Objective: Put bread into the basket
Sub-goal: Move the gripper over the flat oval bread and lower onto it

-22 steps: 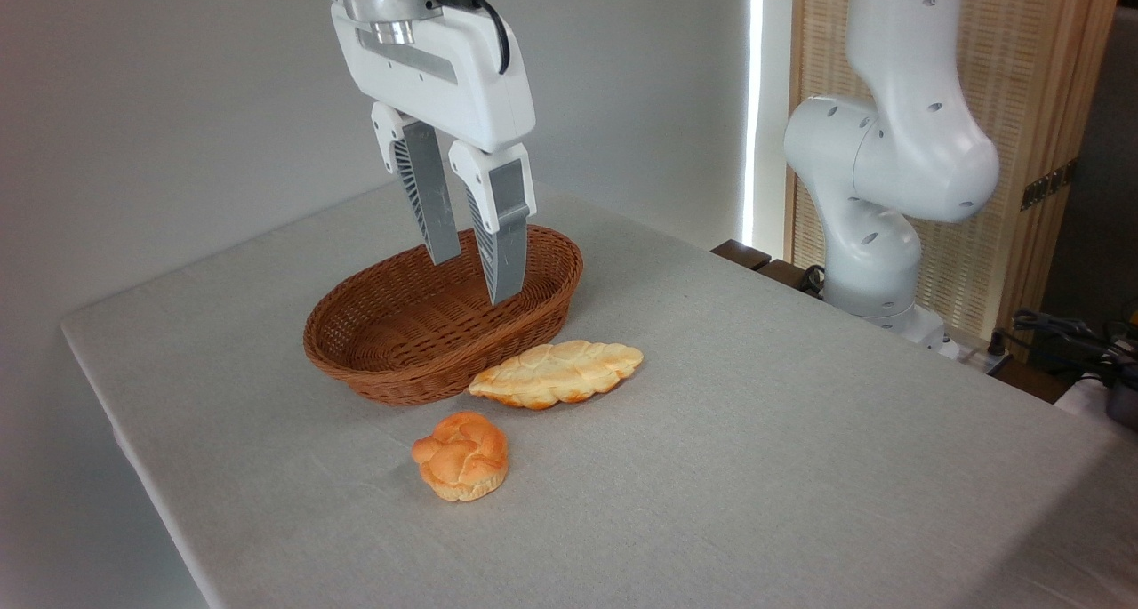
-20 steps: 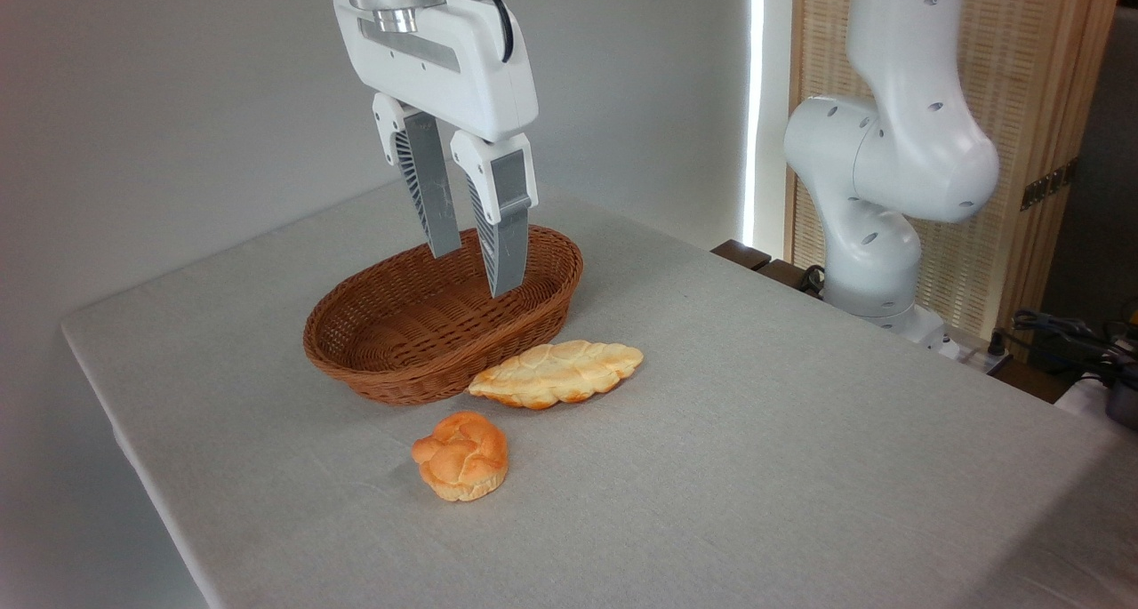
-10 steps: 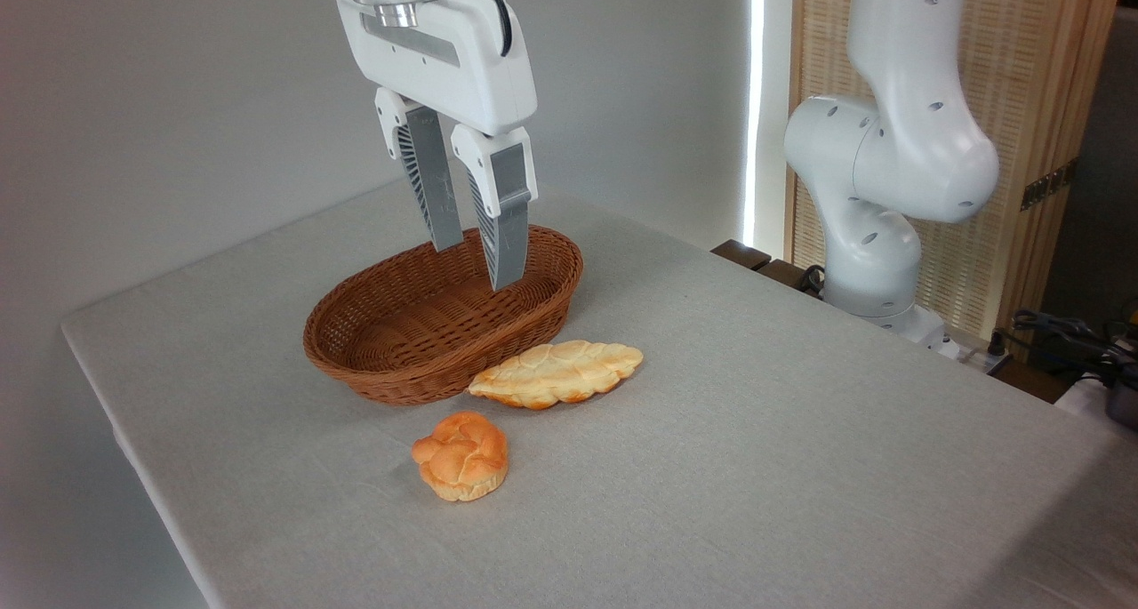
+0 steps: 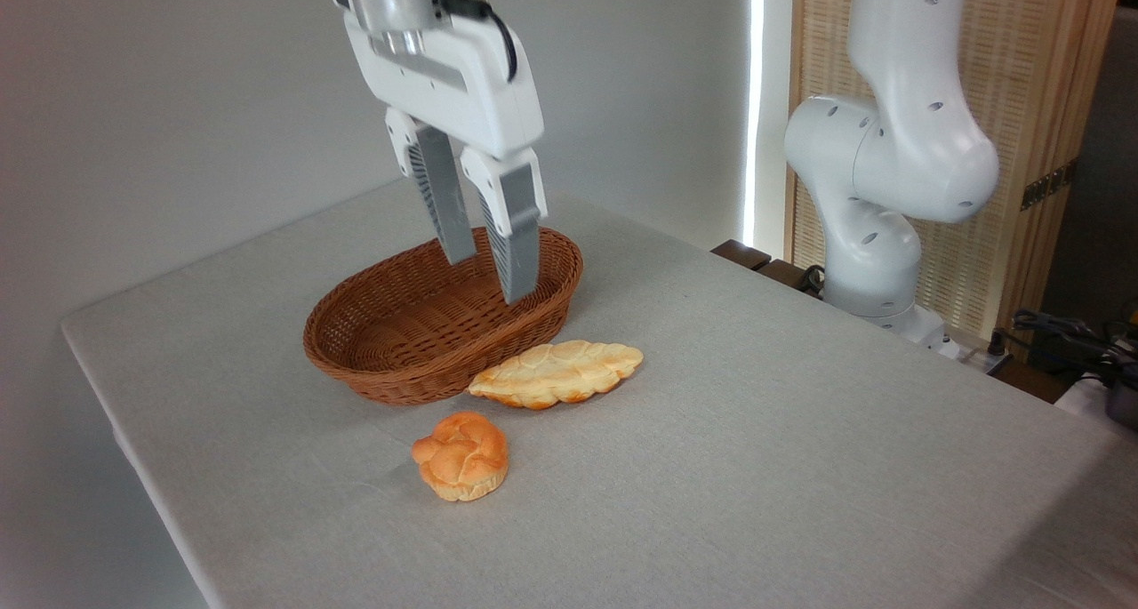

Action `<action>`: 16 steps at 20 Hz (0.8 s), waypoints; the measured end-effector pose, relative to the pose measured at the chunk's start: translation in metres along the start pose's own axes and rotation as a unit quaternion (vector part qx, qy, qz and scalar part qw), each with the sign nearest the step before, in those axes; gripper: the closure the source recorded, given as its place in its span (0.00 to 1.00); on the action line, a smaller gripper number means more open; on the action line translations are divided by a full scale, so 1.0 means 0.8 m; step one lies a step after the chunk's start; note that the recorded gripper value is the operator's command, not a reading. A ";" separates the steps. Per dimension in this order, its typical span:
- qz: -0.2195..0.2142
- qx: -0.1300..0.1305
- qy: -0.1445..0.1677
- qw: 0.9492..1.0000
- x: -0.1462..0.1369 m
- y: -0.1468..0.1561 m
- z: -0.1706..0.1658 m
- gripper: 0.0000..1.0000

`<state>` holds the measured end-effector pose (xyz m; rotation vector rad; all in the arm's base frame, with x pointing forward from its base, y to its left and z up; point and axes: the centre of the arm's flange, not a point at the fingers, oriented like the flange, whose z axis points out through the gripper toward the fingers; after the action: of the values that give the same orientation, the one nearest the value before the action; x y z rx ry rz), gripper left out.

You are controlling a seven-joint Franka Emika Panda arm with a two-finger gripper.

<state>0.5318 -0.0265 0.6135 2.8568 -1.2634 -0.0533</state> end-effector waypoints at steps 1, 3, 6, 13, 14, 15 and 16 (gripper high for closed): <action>0.002 -0.004 -0.005 1.000 -0.002 0.002 0.011 0.00; 0.017 -0.005 -0.005 1.000 -0.009 0.009 0.035 0.00; 0.070 -0.009 -0.009 0.997 -0.031 0.031 0.070 0.00; 0.253 -0.047 -0.030 0.966 -0.059 0.074 0.141 0.00; 0.264 -0.053 -0.033 0.962 -0.056 0.081 0.152 0.00; 0.270 -0.060 -0.033 0.960 -0.052 0.089 0.163 0.00; 0.273 -0.065 -0.029 0.959 -0.048 0.095 0.171 0.00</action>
<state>0.4445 -0.0494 0.4804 2.3173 -1.9257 -0.2011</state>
